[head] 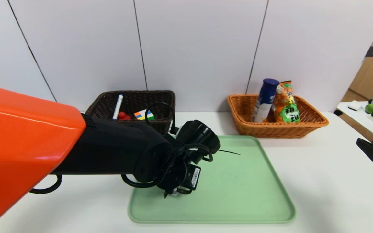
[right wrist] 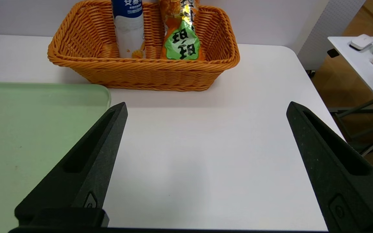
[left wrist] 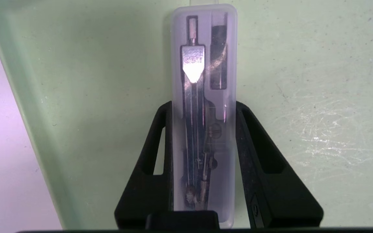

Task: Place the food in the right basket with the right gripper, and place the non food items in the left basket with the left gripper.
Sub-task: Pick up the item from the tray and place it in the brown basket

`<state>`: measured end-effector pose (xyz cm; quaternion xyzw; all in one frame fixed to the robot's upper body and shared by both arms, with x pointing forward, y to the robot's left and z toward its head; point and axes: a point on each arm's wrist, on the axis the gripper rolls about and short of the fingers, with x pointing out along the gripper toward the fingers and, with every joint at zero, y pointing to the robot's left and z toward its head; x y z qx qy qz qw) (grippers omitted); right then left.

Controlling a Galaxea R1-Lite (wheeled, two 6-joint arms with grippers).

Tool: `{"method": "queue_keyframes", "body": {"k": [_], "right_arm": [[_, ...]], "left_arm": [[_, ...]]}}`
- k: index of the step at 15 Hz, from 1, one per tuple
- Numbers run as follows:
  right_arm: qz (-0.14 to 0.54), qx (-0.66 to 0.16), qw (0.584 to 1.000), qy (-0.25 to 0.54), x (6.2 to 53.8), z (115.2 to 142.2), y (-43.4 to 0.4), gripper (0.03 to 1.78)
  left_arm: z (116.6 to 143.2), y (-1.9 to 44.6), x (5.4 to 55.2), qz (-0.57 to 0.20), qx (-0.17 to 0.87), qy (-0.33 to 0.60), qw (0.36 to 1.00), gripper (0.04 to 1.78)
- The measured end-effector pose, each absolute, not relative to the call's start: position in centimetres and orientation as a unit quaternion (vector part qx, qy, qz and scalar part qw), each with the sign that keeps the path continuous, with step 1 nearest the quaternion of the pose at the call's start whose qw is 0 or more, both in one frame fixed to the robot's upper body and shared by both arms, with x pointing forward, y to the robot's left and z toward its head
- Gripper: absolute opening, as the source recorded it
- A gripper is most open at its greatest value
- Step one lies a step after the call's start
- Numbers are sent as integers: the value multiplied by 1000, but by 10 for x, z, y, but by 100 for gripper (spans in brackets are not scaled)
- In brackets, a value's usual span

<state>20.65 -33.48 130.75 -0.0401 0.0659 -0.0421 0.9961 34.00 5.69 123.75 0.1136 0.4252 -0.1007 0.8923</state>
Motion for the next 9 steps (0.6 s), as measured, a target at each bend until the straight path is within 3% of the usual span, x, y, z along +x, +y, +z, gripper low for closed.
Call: {"method": "queue_keyframes", "body": {"k": [6,9], "right_arm": [[-41,-40,996,65,206,1308,-335,169],[-41,-40,996,64,206,1308,-335,169]], "left_arm": [[1239,57,340,-102,111,423,894,59],[1259,54,346,-110,93,398,906,59]]}}
